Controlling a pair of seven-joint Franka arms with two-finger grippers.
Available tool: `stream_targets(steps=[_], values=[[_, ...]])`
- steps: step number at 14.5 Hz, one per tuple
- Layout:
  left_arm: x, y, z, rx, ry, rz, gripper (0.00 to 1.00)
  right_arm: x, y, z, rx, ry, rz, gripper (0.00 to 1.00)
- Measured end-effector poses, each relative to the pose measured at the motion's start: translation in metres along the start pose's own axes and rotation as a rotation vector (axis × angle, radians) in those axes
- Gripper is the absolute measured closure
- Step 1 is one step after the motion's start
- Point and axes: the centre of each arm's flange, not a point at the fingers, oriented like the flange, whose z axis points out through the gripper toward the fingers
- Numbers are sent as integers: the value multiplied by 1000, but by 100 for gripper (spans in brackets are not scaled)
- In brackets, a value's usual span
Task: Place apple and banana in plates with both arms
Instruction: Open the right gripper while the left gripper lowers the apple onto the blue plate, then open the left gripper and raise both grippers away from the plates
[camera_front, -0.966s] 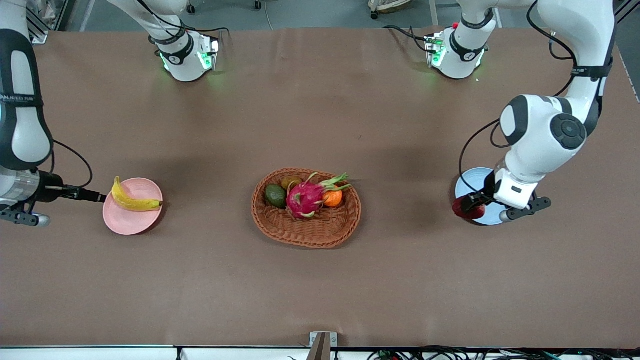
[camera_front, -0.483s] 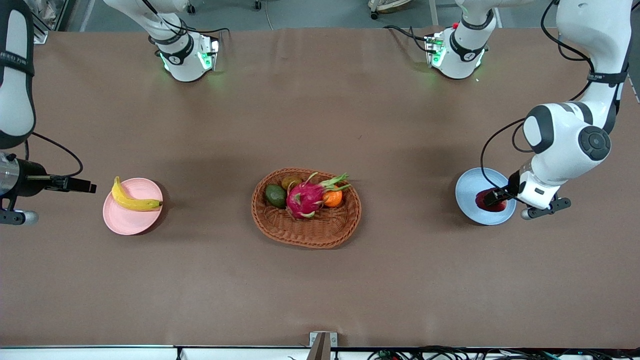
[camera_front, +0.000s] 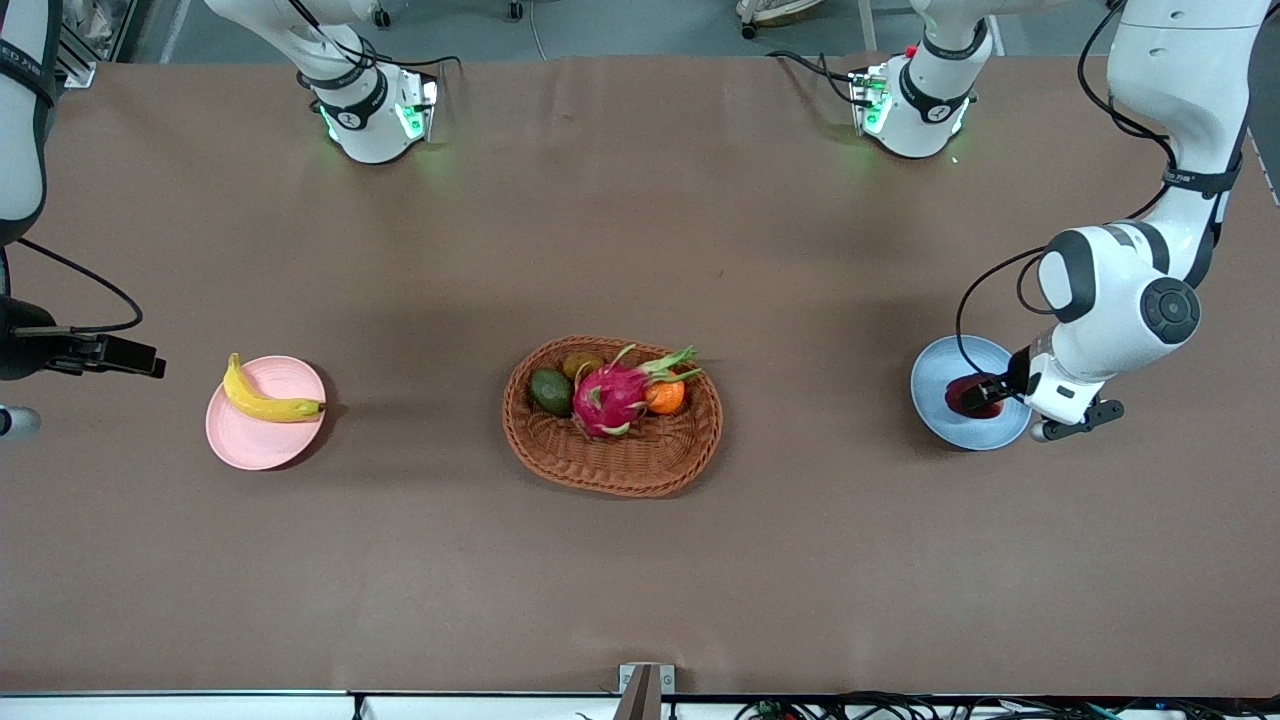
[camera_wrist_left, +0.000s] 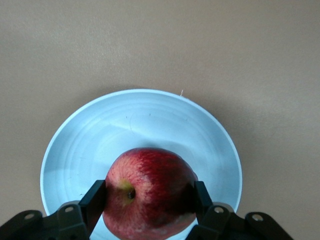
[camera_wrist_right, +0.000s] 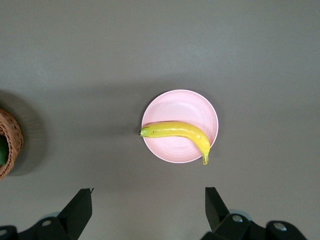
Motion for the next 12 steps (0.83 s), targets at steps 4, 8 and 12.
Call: stream_targets(steps=[4, 8, 12], values=[[-4, -1, 5, 3, -12, -1, 24, -8, -7, -2, 1, -48, -11, 0], [-4, -1, 5, 3, -12, -1, 9, -24, -8, -21, 2, -44, -13, 0], [2, 2, -16, -8, 28, 3, 0, -48, -15, -38, 0, -31, -23, 0]])
